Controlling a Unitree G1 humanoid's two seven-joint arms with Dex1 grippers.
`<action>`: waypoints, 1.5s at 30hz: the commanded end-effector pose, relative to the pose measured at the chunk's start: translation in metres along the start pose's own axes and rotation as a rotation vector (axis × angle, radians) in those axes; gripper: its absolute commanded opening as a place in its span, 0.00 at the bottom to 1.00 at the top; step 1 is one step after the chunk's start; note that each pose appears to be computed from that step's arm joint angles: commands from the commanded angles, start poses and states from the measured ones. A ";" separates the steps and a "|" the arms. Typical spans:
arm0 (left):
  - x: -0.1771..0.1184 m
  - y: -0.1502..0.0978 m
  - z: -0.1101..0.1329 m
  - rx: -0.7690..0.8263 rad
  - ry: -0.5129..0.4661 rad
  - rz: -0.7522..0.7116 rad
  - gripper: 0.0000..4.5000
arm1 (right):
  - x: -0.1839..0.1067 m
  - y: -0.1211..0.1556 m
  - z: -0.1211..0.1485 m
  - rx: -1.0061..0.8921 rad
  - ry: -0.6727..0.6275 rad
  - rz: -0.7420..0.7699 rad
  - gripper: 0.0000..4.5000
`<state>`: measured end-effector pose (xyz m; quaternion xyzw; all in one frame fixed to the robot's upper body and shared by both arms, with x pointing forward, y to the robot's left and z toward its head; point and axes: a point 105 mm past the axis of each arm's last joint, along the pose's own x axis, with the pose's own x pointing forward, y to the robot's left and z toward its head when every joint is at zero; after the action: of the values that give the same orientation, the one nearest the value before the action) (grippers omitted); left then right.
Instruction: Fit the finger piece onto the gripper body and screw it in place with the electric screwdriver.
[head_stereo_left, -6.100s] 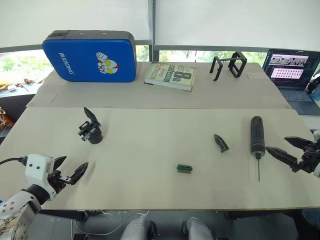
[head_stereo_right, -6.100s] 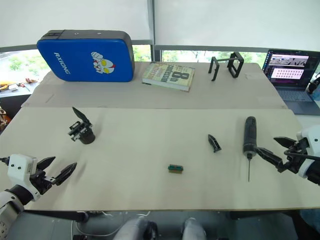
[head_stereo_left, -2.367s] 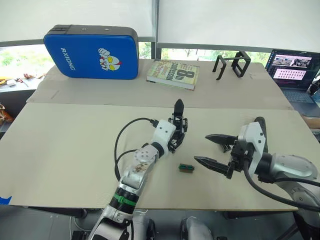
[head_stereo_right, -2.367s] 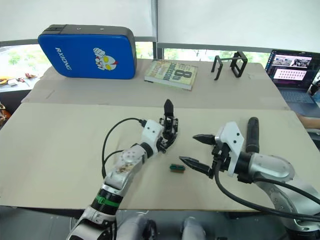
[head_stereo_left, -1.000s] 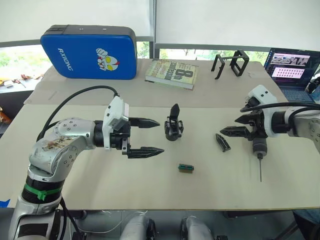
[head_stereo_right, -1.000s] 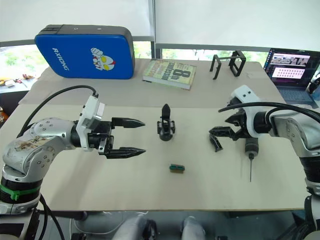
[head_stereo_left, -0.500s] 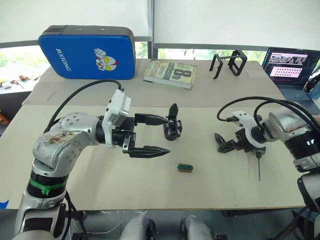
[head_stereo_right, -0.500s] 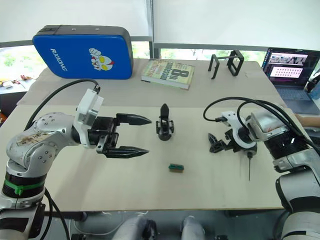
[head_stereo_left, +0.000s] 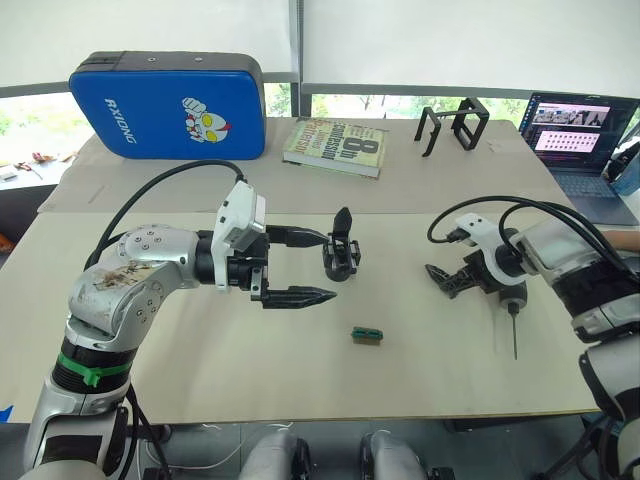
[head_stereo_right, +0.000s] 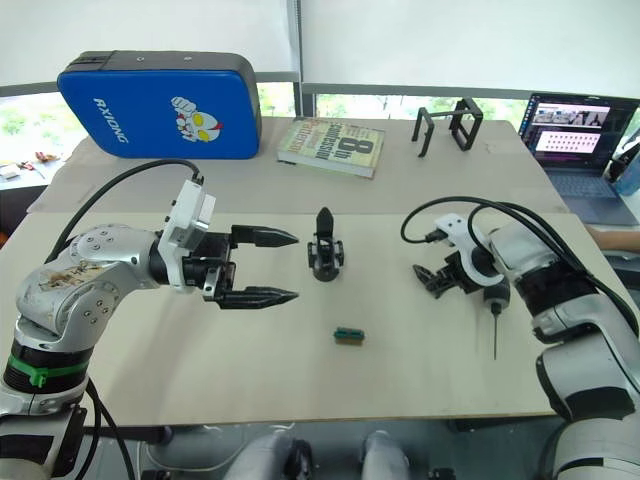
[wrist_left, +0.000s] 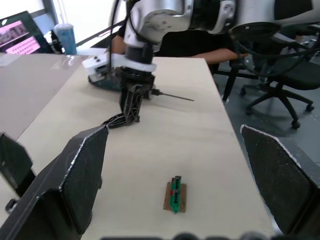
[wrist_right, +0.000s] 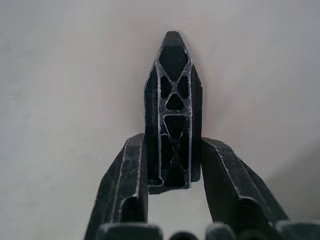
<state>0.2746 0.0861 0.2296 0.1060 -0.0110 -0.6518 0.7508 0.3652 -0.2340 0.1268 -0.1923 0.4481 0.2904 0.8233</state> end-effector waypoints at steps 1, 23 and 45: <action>0.001 0.012 -0.002 -0.048 -0.028 0.109 1.00 | -0.030 -0.002 0.037 -0.282 -0.204 -0.074 0.25; 0.053 0.042 0.031 -0.470 -0.476 0.367 0.60 | -0.091 0.128 0.104 -0.526 -1.055 -0.132 0.25; 0.056 0.041 0.029 -0.514 -0.487 0.382 0.00 | -0.091 0.141 0.111 -0.605 -1.108 -0.165 0.25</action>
<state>0.3238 0.0345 0.2522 -0.2539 -0.0320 -0.4779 0.8403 0.3107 -0.0960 0.2335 -0.2642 -0.1117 0.4009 0.8700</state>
